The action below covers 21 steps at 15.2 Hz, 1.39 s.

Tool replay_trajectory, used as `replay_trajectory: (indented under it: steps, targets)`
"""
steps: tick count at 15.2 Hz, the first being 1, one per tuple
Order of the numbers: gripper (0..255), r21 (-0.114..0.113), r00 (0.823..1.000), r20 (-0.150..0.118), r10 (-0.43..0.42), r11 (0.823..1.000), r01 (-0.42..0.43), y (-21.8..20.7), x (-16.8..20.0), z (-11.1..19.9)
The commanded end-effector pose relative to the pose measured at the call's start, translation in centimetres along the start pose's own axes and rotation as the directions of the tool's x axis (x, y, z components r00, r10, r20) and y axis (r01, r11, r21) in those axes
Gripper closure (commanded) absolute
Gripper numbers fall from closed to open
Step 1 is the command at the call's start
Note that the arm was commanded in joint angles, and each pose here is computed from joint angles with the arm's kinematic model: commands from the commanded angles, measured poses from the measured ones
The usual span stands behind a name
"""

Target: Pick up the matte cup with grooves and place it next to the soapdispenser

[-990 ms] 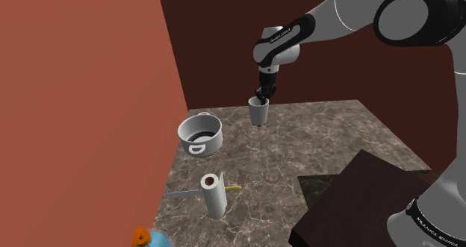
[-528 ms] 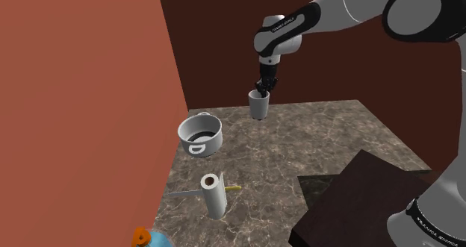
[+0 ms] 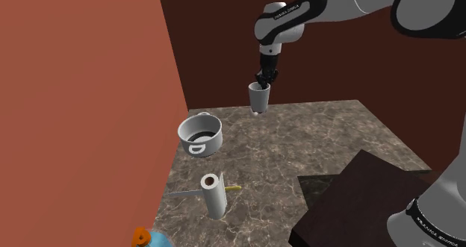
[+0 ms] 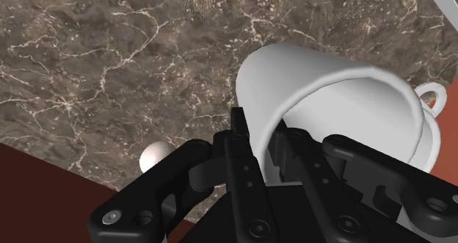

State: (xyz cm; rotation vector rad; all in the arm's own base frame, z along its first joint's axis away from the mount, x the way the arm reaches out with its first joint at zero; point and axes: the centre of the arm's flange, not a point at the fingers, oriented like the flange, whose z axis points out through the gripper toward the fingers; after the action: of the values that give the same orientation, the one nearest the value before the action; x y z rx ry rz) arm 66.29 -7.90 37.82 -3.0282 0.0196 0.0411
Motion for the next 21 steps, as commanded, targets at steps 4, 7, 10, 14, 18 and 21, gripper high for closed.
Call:
replay_trajectory:
  steps: [4, 7, 10, 14, 18, 21]
  targets:
    - [255, 0.000, 1.000, 0.000, 0.000, 1.000, 0.000, -0.3, -0.1, -2.7]
    - [255, 0.000, 1.000, 0.000, 0.000, 1.000, 0.000, -0.5, -0.1, -4.3]
    - [255, 0.000, 1.000, 0.000, 0.000, 1.000, 0.000, -0.7, -0.1, -5.8]
    - [255, 0.000, 1.000, 0.000, 0.000, 1.000, 0.000, -2.0, -0.8, -7.1]
    - [255, 0.000, 1.000, 0.000, 0.000, 1.000, 0.000, -6.7, -3.3, -6.5]
    - [255, 0.000, 1.000, 0.000, 0.000, 1.000, 0.000, -10.1, -5.1, -6.1]
